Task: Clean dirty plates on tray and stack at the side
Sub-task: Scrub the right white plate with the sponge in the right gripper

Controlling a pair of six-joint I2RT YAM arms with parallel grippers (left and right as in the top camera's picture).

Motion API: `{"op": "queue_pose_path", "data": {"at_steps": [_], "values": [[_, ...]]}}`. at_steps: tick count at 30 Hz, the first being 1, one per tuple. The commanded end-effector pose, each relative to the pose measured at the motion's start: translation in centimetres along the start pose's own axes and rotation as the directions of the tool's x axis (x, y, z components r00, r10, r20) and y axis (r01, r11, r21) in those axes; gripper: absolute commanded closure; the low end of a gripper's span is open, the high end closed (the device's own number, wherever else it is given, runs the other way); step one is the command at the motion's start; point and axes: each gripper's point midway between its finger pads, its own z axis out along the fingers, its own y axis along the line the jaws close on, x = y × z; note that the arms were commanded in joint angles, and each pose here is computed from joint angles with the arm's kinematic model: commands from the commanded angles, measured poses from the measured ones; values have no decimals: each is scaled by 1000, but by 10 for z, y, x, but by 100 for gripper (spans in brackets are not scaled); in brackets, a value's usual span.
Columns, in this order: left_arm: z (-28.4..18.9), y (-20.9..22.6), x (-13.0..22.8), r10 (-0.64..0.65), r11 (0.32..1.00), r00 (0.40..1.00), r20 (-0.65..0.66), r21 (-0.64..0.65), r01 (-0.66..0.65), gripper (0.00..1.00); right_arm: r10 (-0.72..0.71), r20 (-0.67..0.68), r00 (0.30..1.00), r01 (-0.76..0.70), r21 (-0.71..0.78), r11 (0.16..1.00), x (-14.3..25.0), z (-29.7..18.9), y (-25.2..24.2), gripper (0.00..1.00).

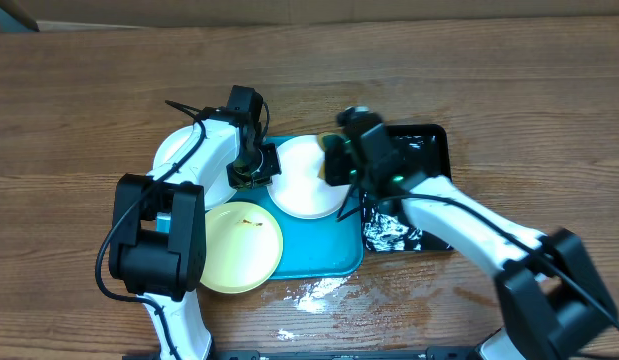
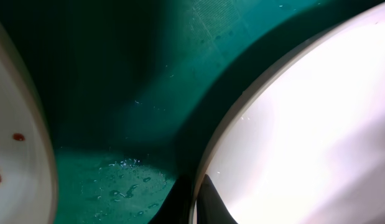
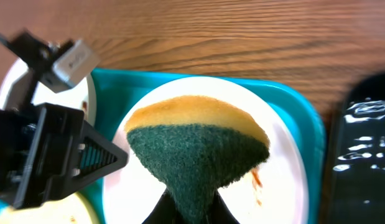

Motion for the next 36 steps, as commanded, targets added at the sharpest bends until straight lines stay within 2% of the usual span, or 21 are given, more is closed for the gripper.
{"op": "queue_pose_path", "data": {"at_steps": [1,7,12,26,36], "values": [[8,7,-1,56,997,998,-1,-48,-56,96,-148,73,986,144,57,988,-13,12,5,96],[8,7,-1,81,996,997,-4,-48,-81,96,-319,160,934,298,141,944,-29,23,7,96],[8,7,-1,81,995,997,-3,-49,-81,96,-408,201,890,380,166,910,-40,28,9,96],[8,15,-4,82,992,997,8,-92,-80,96,-482,222,847,449,185,874,-28,74,-1,96],[8,15,-4,81,992,997,10,-93,-80,96,-467,185,865,423,233,876,-24,82,-26,96]]}}
